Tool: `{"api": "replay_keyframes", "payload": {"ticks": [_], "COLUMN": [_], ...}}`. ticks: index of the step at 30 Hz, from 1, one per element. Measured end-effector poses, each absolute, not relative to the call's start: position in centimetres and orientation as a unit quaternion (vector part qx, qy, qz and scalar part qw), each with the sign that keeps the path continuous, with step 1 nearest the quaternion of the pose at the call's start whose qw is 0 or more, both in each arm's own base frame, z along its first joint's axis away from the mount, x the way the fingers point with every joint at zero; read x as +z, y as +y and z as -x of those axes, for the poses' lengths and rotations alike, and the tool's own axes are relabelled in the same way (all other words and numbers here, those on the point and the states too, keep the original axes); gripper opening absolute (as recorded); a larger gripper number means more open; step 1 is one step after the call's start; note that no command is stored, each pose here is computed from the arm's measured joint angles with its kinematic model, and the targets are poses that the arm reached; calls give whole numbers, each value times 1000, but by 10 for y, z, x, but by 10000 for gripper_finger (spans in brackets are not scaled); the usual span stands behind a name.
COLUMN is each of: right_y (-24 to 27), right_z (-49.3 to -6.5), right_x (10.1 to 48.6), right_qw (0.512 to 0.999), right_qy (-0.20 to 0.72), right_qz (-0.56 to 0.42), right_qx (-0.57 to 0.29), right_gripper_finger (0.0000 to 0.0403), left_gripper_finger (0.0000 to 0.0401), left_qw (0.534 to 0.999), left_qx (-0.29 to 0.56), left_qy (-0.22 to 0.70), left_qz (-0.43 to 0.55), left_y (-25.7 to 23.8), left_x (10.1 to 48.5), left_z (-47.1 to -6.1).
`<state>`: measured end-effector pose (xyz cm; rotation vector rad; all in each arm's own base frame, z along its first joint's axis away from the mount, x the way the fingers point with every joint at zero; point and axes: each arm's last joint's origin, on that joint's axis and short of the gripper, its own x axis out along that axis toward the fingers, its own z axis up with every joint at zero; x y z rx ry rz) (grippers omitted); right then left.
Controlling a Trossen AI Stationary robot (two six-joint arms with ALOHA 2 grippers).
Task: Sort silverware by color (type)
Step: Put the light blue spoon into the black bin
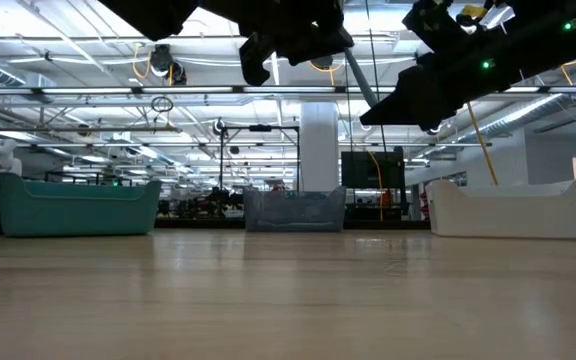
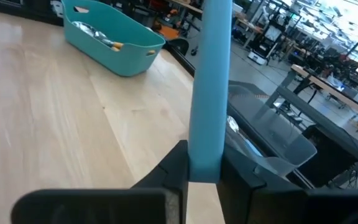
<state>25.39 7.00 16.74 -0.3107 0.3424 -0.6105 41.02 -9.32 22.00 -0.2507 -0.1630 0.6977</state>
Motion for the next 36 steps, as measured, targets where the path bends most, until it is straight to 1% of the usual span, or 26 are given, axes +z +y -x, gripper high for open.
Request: {"api": "replay_keyframes", "payload": {"ticks": [4, 7, 10, 13, 19, 23, 28, 34, 36], "right_y": [70, 68, 64, 56, 27, 0, -36, -73, -84], "right_z": [-253, -252, -249, -246, -242, -243, -248, -251, -250], "right_x": [169, 176, 181, 191, 204, 207, 215, 230, 235], "right_qw": [928, 935, 936, 939, 940, 941, 948, 953, 954], "right_qy": [169, 160, 163, 160, 167, 175, 184, 191, 194], "right_qz": [153, 138, 134, 125, 109, 101, 80, 54, 46], "right_qx": [-294, -286, -281, -278, -277, -270, -248, -227, -224], "right_gripper_finger": [48, 48, 48, 48, 48, 48, 48, 48, 48], "left_gripper_finger": [115, 170, 205, 217, 219, 206, 174, 127, 111], "left_qw": [935, 936, 930, 920, 922, 936, 958, 966, 964], "left_qx": [335, 345, 364, 391, 386, 346, 268, 189, 176], "left_qy": [-59, -33, -30, -18, 2, 28, 73, 155, 177], "left_qz": [103, 64, 42, 16, -36, -63, -67, -80, -89], "left_y": [-95, -98, -101, -105, -117, -122, -117, -107, -106], "left_x": [217, 211, 214, 214, 228, 234, 238, 237, 233], "left_z": [-410, -410, -407, -404, -396, -391, -387, -380, -379]}}
